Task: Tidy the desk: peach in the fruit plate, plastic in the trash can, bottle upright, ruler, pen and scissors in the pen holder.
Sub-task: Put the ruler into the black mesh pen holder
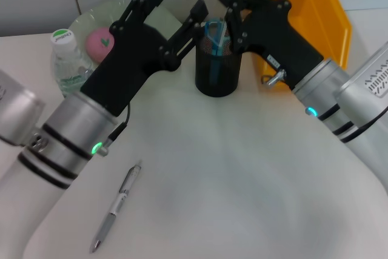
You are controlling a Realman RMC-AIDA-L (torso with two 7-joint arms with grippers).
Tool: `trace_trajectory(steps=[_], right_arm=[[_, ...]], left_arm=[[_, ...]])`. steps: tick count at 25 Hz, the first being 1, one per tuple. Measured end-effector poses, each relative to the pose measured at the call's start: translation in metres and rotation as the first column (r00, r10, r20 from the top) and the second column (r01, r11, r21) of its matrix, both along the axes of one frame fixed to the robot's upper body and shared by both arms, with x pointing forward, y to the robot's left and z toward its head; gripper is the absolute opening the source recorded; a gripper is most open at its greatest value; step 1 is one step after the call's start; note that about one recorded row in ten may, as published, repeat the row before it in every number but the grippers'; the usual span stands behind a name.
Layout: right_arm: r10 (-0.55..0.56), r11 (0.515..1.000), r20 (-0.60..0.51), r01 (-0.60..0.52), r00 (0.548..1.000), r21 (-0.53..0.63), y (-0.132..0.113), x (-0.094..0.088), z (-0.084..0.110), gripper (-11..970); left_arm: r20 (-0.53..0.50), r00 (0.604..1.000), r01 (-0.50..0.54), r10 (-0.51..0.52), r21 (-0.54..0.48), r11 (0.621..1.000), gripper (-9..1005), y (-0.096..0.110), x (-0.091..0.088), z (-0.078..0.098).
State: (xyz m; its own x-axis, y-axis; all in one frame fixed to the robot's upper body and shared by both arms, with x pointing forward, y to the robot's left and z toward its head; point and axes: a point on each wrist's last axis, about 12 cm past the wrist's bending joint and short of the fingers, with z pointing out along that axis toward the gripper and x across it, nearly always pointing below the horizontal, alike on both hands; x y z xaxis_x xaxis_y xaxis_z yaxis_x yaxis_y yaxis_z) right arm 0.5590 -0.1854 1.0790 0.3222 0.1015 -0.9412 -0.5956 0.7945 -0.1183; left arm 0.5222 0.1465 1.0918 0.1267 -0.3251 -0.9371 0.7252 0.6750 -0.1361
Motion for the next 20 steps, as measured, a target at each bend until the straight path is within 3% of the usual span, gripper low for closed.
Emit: trace_trajectory(steps=[4, 20], right_arm=[[-0.022, 1.000, 0.005, 0.022, 1.000, -0.006, -0.002, 0.007, 0.003, 12], [-0.086, 0.996, -0.196, 0.077, 0.977, -0.053, 0.002, 0.036, -0.006, 15]], left_arm=[[-0.015, 1.000, 0.023, -0.023, -0.005, 1.000, 790, 0.007, -0.005, -0.003], [-0.151, 0.976, 0.175, -0.158, 0.106, 0.979, 789, 0.030, -0.012, -0.026]])
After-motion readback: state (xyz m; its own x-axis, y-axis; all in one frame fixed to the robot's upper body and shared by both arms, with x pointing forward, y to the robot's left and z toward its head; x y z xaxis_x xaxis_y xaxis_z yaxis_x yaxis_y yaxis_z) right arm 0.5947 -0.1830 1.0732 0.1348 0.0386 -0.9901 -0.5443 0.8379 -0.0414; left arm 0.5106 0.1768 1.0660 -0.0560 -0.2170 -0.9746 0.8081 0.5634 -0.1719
